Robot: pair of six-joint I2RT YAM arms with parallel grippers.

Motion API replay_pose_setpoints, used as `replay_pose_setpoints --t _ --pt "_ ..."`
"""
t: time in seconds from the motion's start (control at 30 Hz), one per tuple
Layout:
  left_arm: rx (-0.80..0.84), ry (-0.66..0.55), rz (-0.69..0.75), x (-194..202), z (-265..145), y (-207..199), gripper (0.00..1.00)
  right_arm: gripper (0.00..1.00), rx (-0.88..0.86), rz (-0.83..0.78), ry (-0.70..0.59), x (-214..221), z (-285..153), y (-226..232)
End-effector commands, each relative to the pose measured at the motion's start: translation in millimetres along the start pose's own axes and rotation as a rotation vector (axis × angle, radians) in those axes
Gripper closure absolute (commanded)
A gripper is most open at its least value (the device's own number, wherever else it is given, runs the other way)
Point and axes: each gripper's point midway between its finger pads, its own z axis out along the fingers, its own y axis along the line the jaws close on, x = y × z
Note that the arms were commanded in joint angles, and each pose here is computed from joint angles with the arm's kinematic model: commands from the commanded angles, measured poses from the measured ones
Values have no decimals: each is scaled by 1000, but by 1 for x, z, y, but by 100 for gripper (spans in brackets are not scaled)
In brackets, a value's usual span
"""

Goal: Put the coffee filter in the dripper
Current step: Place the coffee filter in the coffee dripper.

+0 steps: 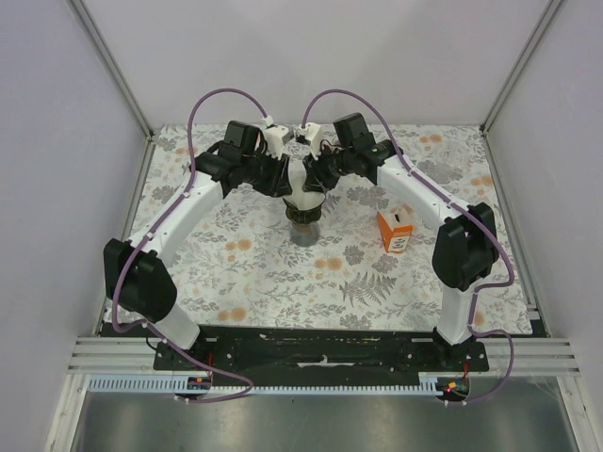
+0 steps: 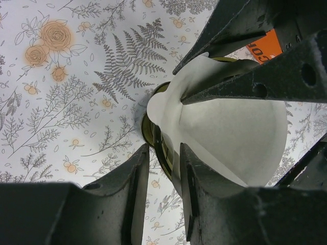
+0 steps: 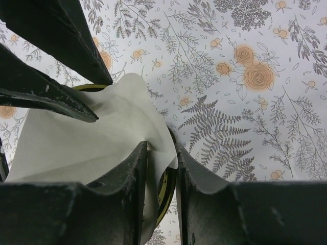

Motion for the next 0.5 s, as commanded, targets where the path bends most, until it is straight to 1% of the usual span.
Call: replay_pose_setpoints --t 0.0,0.07,0.17,0.33,0.47 --pt "8 -47 51 -17 -10 -3 62 67 19 -10 5 1 -2 -3" --pt "8 -50 51 -19 -11 -3 60 60 24 -11 5 1 -3 -4" --pt "13 -53 53 -21 -13 -4 54 52 27 -15 -1 -2 -6 -2" --pt "11 -67 63 -29 -20 -6 45 46 39 -33 -24 -13 -15 -1" --pt "15 -73 67 -32 -25 -7 42 42 45 -39 -40 -20 -20 1"
